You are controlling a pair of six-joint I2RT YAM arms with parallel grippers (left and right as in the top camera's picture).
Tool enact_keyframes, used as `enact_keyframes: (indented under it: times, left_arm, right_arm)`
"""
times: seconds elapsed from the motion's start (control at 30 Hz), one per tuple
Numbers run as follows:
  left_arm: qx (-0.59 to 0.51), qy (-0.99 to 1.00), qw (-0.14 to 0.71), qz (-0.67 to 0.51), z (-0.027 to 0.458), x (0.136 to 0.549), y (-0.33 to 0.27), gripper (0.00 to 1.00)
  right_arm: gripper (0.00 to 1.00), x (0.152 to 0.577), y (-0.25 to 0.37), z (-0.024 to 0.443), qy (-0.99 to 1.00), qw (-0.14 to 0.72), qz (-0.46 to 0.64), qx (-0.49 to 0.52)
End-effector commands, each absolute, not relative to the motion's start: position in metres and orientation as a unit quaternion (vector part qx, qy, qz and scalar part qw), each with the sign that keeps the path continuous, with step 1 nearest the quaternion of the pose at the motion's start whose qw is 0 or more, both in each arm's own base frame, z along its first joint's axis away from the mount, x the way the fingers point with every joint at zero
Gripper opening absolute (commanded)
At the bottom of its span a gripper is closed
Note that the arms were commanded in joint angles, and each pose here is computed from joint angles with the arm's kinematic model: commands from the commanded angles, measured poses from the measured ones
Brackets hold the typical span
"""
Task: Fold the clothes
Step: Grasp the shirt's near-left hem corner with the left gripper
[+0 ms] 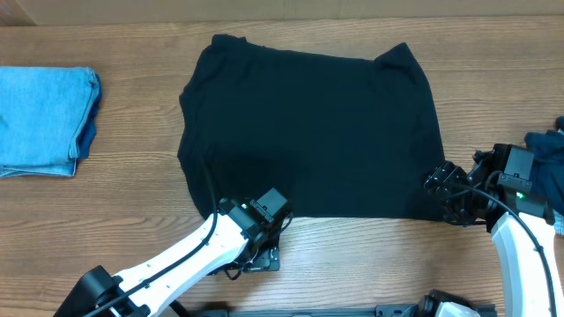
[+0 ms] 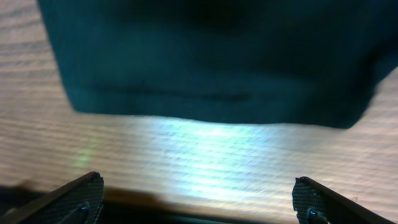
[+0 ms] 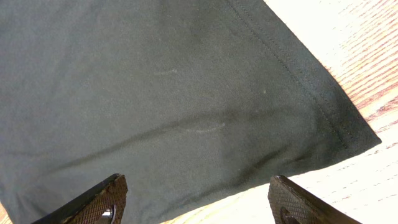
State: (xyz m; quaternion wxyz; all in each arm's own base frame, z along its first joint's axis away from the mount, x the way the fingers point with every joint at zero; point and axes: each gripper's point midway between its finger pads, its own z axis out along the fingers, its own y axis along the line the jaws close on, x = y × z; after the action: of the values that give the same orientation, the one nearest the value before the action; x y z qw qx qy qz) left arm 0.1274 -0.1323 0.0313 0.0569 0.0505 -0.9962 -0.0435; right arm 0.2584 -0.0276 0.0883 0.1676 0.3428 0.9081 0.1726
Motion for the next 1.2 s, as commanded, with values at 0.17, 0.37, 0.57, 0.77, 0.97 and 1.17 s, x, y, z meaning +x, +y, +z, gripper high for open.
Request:
enact_keyframes:
  times: [0.17,0.37,0.57,0.77,0.97,1.17]
  left_arm:
    - [0.159,-0.987,0.037,0.004,0.033,0.175,-0.112,1.0]
    - [0.184,-0.982,0.041,0.028,0.031,0.187,-0.098,1.0]
    - [0.151,-0.984,0.048,0.079,0.019,0.188,-0.102,1.0]
    - [0.161,-0.979,0.065,0.11,0.004,0.168,-0.1,0.97]
    - [0.17,-0.978,0.051,0.11,0.007,0.16,-0.095,0.96]
    - [0.19,-0.978,0.02,0.079,0.017,0.16,-0.08,1.0]
  right_arm:
    - [0.77,0.263,-0.026,0.097,0.906,0.179,0.185,0.335]
    - [0.77,0.263,-0.026,0.097,0.906,0.179,0.185,0.335]
    - [0.77,0.263,-0.026,0.097,0.906,0.18,0.185,0.335]
    - [0.77,0.264,-0.026,0.097,0.909,0.182,0.183,0.326]
    - [0.77,0.264,-0.026,0.097,0.909,0.182,0.183,0.326]
    - [0.77,0.264,-0.026,0.097,0.909,0.182,0.183,0.326]
